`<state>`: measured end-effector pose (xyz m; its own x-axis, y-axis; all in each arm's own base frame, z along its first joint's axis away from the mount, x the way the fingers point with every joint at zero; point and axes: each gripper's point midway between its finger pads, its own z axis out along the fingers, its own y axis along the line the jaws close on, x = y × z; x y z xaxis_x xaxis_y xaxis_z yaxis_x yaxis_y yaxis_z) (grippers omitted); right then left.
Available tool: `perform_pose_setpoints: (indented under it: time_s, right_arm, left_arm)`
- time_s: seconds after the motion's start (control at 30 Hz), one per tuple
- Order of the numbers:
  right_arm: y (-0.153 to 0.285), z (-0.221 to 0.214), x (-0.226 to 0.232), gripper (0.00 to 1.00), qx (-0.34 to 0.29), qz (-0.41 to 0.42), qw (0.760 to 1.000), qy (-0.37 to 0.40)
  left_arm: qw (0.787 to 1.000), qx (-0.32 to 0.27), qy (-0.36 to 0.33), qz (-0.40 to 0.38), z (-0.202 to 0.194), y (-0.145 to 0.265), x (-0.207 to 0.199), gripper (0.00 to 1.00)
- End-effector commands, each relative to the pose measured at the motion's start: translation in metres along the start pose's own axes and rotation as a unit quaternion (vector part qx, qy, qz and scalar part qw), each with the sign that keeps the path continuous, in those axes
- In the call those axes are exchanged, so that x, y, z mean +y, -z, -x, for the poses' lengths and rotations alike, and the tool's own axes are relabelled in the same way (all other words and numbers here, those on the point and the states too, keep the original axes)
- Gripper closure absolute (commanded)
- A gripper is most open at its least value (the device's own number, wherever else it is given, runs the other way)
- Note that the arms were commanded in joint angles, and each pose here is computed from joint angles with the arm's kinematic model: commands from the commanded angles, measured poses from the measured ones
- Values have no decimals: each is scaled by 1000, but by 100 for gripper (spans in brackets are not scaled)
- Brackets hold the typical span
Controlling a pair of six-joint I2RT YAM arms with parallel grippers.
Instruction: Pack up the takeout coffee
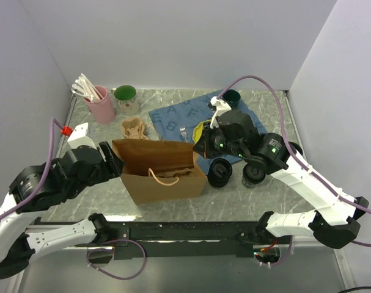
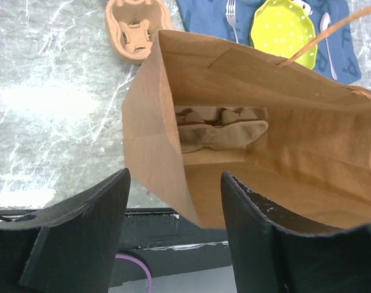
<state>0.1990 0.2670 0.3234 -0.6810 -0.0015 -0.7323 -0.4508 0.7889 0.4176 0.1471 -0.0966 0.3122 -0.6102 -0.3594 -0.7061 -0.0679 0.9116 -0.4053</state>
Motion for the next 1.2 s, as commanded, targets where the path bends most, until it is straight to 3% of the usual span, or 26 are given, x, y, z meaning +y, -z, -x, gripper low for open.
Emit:
perform_pose_setpoints:
  time_s: [0.0,0.1,0.37,0.57,0.67,0.83,0.97,1.17]
  right_arm:
    - [5,-3,-2,100,-6,-3,1000,0]
    - [5,-4,-2,100,-4,-5,1000,2]
    - [6,-8,-4,100,-1,-5,1000,1]
    - [10,-8,-6,100,-5,-7,1000,4]
    - [11,-7,-6,100,-7,-7,1000,6]
    - [9,-5,-4,100,-9,-3,1000,7]
    - [8,-3,-3,100,-12,-1,1000,8]
    - [6,-1,-1,100,-12,-1,1000,11]
  left_arm:
    - [1000,-8,8,27,5,-7,-2,33]
    - [999,-19,23,33,12,-10,-8,24]
    - [997,-36,35,54,35,-24,-23,13]
    - [991,-32,75,110,46,-34,4,29]
    - [992,-30,72,98,48,-32,4,44]
    - [995,-22,55,85,43,-36,1,52]
    - [996,-19,53,74,40,-38,-1,68]
    - [994,-18,38,97,33,-45,10,67]
